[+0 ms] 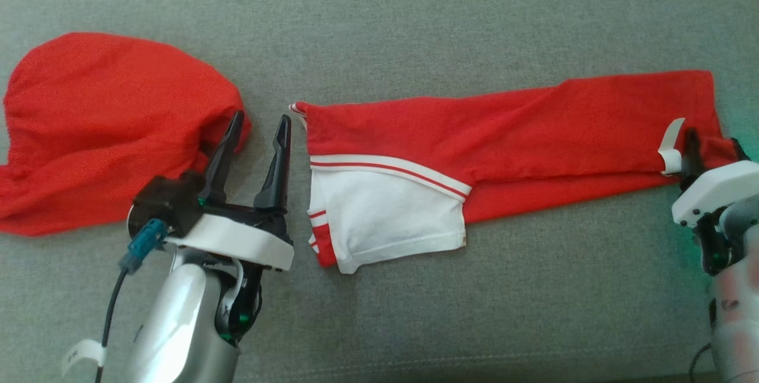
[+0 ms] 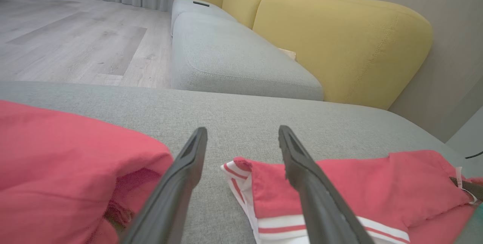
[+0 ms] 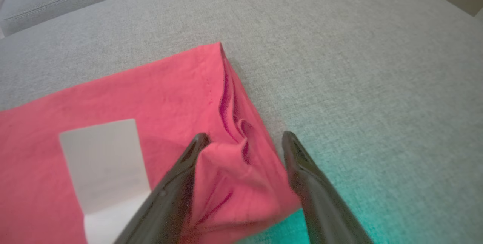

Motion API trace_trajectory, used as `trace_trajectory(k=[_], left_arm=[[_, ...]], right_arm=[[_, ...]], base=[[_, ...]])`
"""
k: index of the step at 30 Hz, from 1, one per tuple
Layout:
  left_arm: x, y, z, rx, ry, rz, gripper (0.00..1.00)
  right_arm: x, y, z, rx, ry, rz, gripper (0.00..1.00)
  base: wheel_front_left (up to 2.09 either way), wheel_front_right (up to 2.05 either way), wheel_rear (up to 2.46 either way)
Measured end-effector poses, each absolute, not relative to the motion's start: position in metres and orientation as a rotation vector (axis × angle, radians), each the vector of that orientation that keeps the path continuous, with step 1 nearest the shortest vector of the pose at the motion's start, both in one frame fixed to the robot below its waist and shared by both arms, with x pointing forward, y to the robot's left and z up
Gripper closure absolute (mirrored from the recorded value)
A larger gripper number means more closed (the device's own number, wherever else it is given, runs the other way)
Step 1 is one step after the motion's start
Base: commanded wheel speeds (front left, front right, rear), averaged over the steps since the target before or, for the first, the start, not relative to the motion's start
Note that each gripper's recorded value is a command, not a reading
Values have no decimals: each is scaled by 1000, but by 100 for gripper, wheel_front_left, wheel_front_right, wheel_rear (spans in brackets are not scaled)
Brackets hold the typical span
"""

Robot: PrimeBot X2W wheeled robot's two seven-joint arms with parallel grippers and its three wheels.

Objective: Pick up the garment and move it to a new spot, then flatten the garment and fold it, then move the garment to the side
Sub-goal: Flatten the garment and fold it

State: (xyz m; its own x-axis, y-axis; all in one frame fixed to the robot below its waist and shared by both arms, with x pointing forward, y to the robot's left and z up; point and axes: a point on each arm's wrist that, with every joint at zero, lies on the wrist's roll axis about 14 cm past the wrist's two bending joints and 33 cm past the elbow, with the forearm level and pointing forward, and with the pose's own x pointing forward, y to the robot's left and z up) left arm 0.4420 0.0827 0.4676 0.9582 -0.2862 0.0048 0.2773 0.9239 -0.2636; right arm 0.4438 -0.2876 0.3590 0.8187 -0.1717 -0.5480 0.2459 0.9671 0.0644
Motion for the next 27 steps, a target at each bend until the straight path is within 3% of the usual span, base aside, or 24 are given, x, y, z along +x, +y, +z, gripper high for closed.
trace_trajectory(k=[12,13,14,15,22,27], left_arm=[[454,81,457,-272,52,-294,0],[456,82,458,-272,48,-291,0],[457,84,458,-272,46,-287,0],[457,85,459,-272,45,-283,0],[456,88,472,-268,12,-275,0],[452,85,483,-267,-13,-285,0]], right_arm=[[453,-285,355,175,554,-223,0],[453,-284,355,182,556,-220,22],[454,-283,355,188,558,-217,78],[454,-281,356,192,556,-213,100],[448,-281,365,226,541,-214,100],[432,-314,377,206,514,-293,100]], base=[[0,0,0],[0,0,0],[0,0,0],[0,0,0],[0,0,0],[0,0,0]])
